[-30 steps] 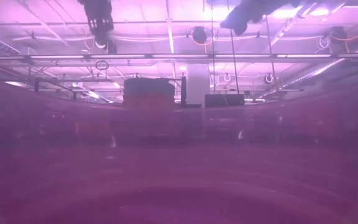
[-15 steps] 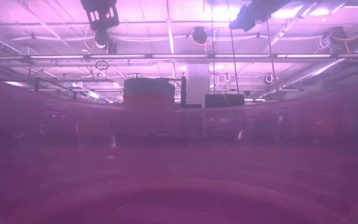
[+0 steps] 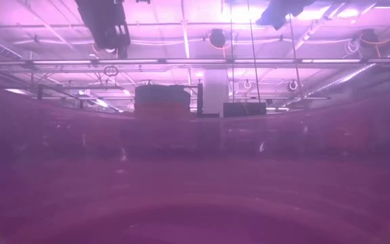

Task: Place and stack bowls onto a shelf
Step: Stack the purple bowl on the green bowl on the shelf

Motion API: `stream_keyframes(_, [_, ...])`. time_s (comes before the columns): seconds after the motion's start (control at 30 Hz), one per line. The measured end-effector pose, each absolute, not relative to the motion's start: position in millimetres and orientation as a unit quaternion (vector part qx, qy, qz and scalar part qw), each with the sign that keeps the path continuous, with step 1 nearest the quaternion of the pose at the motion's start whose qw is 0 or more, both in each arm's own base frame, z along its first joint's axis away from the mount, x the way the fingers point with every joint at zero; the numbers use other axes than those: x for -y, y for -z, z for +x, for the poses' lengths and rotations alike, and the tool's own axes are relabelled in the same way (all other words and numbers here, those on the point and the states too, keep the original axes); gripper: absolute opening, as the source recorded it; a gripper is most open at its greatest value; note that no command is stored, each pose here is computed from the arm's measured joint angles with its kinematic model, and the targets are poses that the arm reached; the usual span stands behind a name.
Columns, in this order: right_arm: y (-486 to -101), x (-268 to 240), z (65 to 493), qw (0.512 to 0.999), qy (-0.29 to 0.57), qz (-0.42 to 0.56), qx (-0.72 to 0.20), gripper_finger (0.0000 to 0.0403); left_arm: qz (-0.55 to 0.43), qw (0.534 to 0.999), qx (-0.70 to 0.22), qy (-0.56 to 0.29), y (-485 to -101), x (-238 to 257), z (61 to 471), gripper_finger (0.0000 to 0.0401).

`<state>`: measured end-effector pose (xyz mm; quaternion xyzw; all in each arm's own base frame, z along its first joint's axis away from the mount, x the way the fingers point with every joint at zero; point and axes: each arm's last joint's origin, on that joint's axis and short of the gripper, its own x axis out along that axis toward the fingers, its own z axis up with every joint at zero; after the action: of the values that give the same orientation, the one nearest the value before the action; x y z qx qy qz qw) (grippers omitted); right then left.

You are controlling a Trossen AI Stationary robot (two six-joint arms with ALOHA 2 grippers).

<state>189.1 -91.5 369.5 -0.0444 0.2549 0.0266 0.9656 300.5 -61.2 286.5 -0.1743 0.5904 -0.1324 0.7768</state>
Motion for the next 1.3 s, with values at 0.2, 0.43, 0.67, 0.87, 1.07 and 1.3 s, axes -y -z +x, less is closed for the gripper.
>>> stream_keyframes(0.2, [-370, 87, 191, 0.967, -0.027, -0.013, -0.253, 0.0134, -0.135, 0.782, -0.585, 0.165, -287, 71, 298, 0.0067])
stream_keyframes(0.43, [-370, 84, 192, 0.966, -0.038, -0.027, -0.254, 0.0134, -0.162, 0.81, -0.547, 0.135, -291, 84, 306, 0.0067])
stream_keyframes(0.67, [-369, 84, 192, 0.963, -0.051, -0.073, -0.254, 0.0134, -0.242, 0.814, -0.524, 0.061, -286, 105, 316, 0.0067])
stream_keyframes(0.87, [-369, 84, 192, 0.958, -0.063, -0.111, -0.256, 0.0134, -0.287, 0.782, -0.552, 0.043, -255, 139, 329, 0.0067])
stream_keyframes(1.07, [-369, 84, 192, 0.958, -0.065, -0.115, -0.255, 0.0134, -0.314, 0.773, -0.549, 0.049, -232, 167, 340, 0.0067])
stream_keyframes(1.3, [-368, 83, 191, 0.957, -0.067, -0.112, -0.261, 0.0134, -0.313, 0.772, -0.55, 0.058, -207, 189, 348, 0.0067])
